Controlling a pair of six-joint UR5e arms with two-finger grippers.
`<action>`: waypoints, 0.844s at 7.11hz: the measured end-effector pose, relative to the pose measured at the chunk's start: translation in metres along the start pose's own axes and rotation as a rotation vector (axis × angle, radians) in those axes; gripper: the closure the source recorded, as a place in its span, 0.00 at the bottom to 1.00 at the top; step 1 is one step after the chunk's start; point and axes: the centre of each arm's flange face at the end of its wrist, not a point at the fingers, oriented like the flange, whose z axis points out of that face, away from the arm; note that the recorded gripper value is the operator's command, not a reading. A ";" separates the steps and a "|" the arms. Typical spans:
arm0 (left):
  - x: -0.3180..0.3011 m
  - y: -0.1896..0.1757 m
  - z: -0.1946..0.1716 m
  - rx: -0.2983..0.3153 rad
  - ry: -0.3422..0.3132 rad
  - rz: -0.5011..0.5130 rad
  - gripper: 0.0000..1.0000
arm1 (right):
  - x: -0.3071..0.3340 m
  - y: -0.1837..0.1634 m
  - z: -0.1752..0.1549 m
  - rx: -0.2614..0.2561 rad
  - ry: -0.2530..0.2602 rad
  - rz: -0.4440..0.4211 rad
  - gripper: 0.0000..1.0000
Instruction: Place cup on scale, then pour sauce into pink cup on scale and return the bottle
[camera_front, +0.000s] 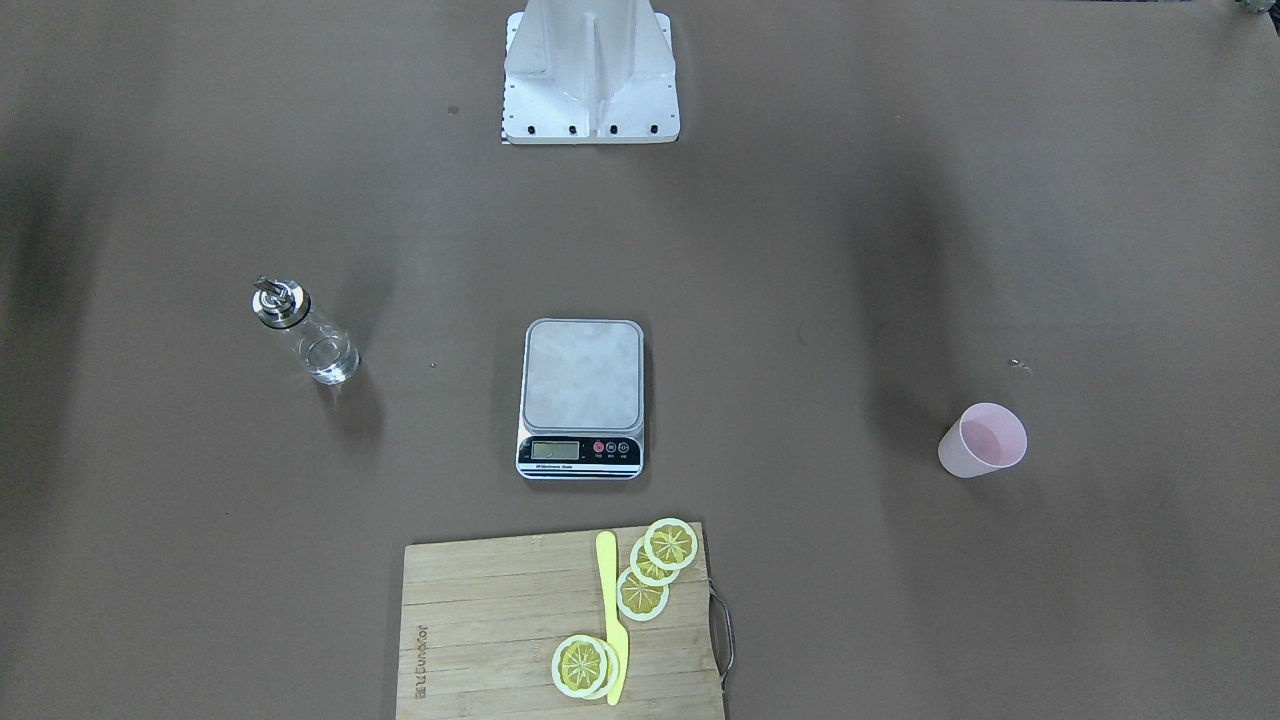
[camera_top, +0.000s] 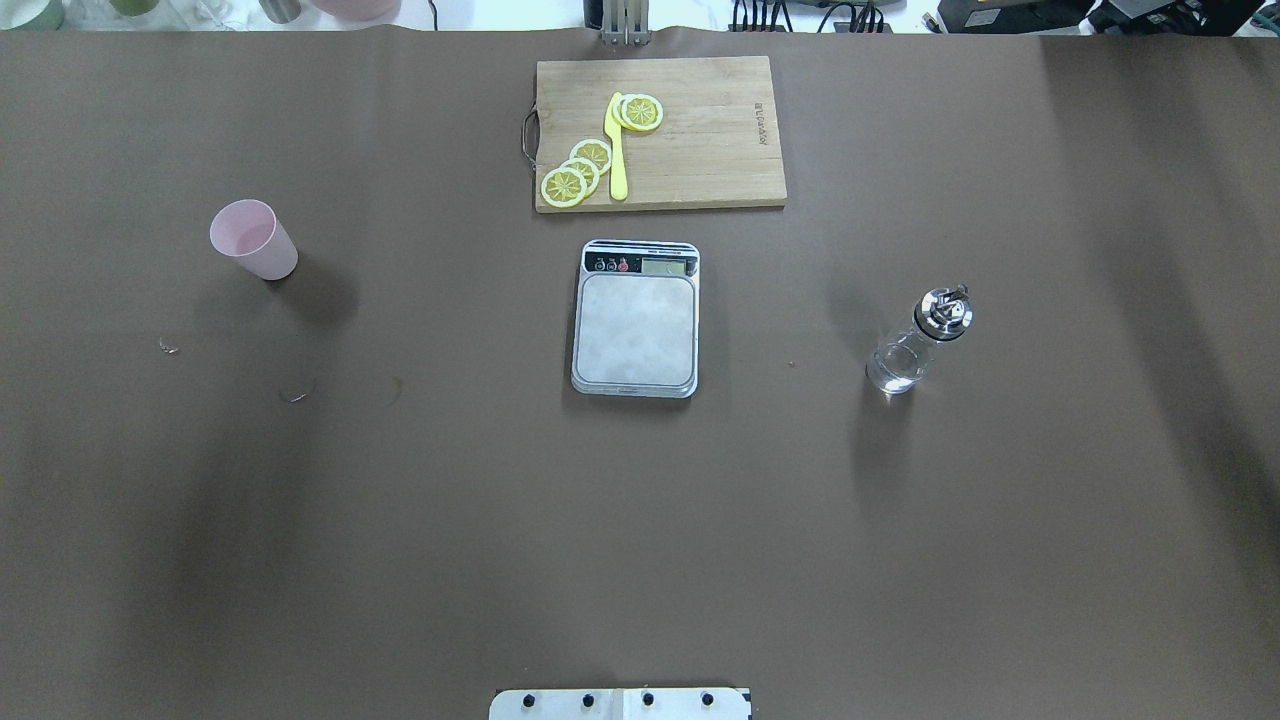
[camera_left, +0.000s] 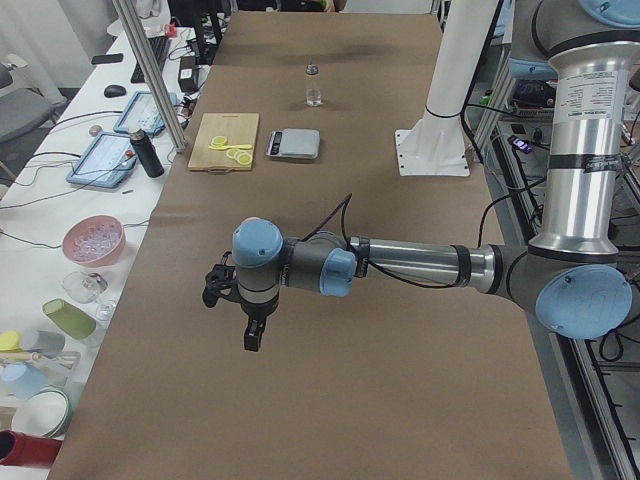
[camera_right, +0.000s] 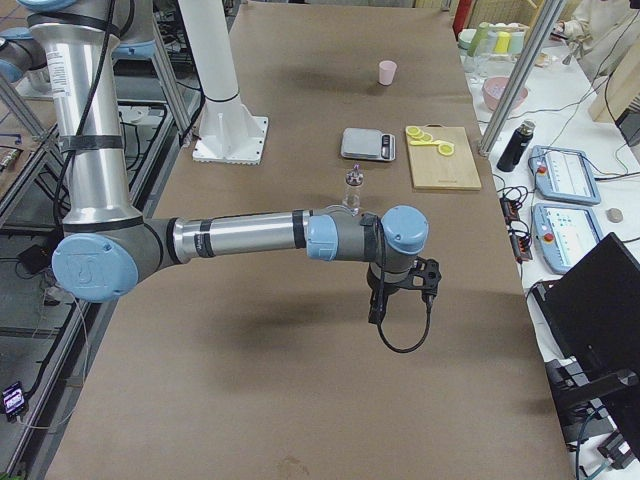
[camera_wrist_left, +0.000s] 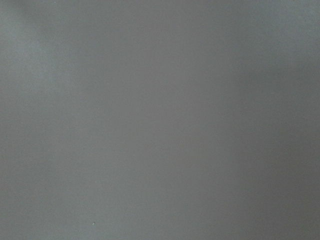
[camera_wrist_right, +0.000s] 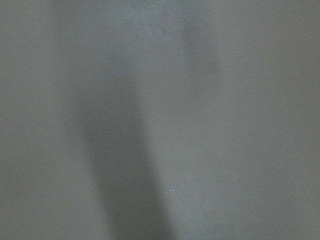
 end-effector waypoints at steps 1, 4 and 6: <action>0.004 -0.003 -0.003 0.006 0.004 0.003 0.01 | -0.001 0.000 -0.001 0.001 0.000 -0.002 0.00; 0.038 -0.032 -0.018 0.036 0.023 -0.088 0.01 | -0.001 0.000 -0.001 0.001 0.000 -0.006 0.00; 0.102 -0.071 -0.014 0.037 0.050 -0.165 0.01 | -0.001 0.000 0.000 0.000 0.000 -0.009 0.00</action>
